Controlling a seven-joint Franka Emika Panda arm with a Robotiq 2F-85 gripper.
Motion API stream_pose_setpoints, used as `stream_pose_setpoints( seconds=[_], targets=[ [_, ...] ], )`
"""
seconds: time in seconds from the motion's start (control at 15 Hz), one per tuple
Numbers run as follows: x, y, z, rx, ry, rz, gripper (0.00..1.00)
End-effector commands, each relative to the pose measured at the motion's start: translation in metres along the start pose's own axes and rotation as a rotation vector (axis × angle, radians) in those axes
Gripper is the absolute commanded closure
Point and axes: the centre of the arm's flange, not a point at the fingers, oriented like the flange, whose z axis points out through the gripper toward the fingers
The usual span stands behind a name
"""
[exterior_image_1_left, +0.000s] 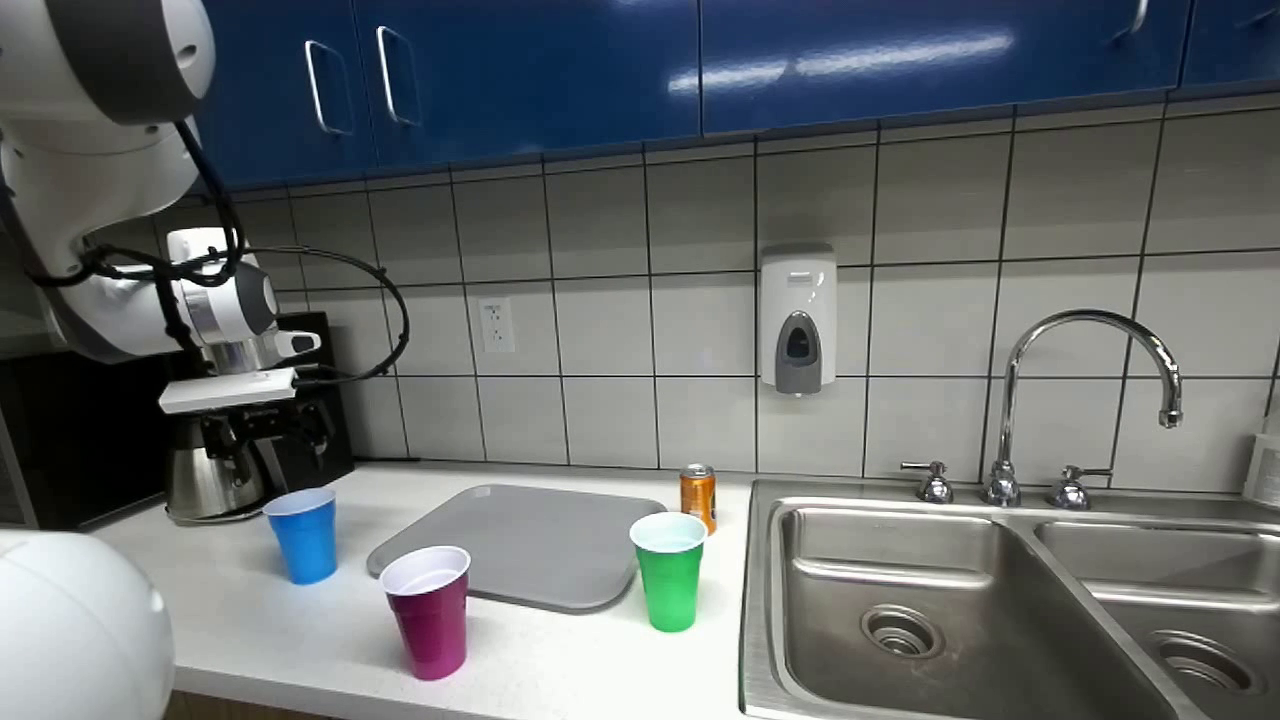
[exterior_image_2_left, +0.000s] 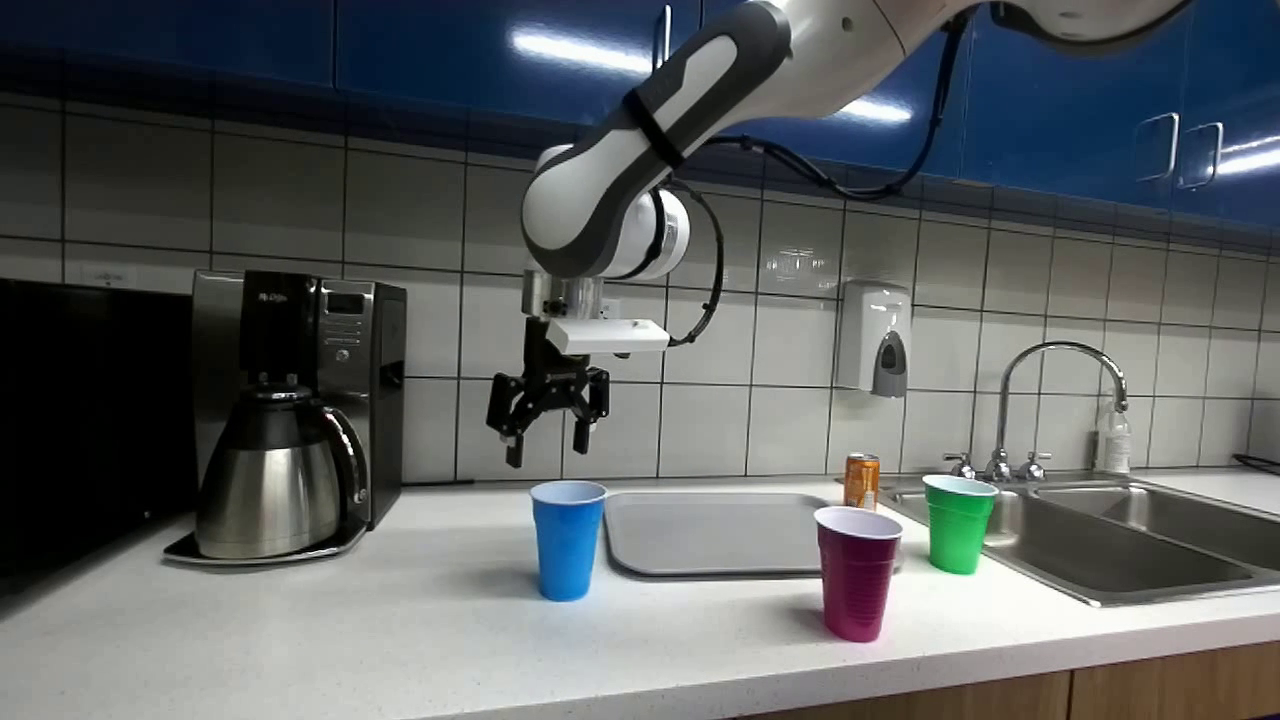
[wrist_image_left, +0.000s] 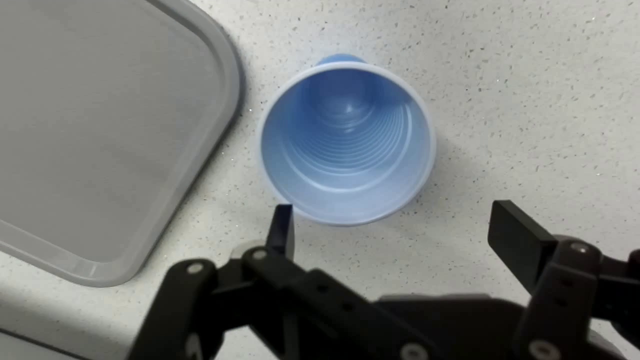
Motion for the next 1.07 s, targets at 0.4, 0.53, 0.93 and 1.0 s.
stream_pose_setpoints(
  seconds=[0.4, 0.53, 0.93, 1.0],
  targets=[
    [-0.027, 0.045, -0.024, -0.083, 0.03, 0.087, 0.0],
    [-0.031, 0.057, -0.025, -0.101, 0.027, 0.109, 0.0],
    [-0.051, 0.093, -0.034, -0.144, 0.027, 0.187, 0.0],
    [-0.056, 0.099, -0.037, -0.146, 0.028, 0.202, 0.0]
  ],
)
